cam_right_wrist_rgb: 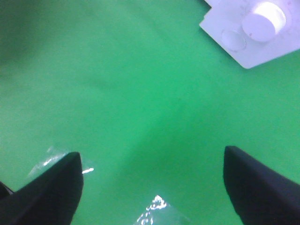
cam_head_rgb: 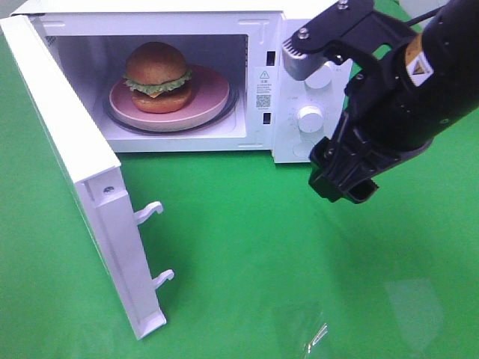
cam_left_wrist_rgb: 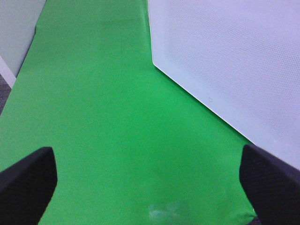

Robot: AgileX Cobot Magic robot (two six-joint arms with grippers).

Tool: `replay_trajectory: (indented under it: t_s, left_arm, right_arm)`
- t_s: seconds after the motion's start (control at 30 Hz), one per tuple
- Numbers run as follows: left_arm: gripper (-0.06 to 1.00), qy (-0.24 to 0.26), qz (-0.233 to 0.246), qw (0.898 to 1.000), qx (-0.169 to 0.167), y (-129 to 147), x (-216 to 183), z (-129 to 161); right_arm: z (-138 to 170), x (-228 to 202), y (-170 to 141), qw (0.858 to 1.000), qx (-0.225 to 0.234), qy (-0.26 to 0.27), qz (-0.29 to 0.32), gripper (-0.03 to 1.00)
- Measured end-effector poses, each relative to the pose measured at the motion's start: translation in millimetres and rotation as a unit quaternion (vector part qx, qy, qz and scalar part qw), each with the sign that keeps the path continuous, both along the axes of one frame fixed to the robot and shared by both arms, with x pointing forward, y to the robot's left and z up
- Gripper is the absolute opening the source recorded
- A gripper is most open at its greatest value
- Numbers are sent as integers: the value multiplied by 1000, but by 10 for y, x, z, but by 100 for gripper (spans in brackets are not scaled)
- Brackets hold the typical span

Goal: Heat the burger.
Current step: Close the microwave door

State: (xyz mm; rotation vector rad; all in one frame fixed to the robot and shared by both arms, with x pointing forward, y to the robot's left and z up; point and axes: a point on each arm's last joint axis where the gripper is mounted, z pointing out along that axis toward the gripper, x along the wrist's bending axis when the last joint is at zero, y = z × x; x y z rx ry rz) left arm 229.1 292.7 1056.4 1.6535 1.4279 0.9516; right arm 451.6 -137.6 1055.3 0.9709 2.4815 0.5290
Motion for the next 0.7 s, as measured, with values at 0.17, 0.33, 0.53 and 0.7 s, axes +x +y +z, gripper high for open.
replay_trajectory:
  t_s: [0.17,0.33,0.53,0.7]
  left_arm:
    - [98,0,0,1000,0,0,0,0]
    - [98,0,0,1000,0,0,0,0]
    - [98,0,0,1000,0,0,0,0]
    - [98,0,0,1000,0,0,0,0]
  right_arm:
    - [156,-142,-140,1000,1,1,-18,76]
    - [293,-280,-275,1000,0,2,-31,76]
    - [369,-381,-374,999,-1,10,-49,76]
    - [343,-533,-512,998,-8,18,-57,76]
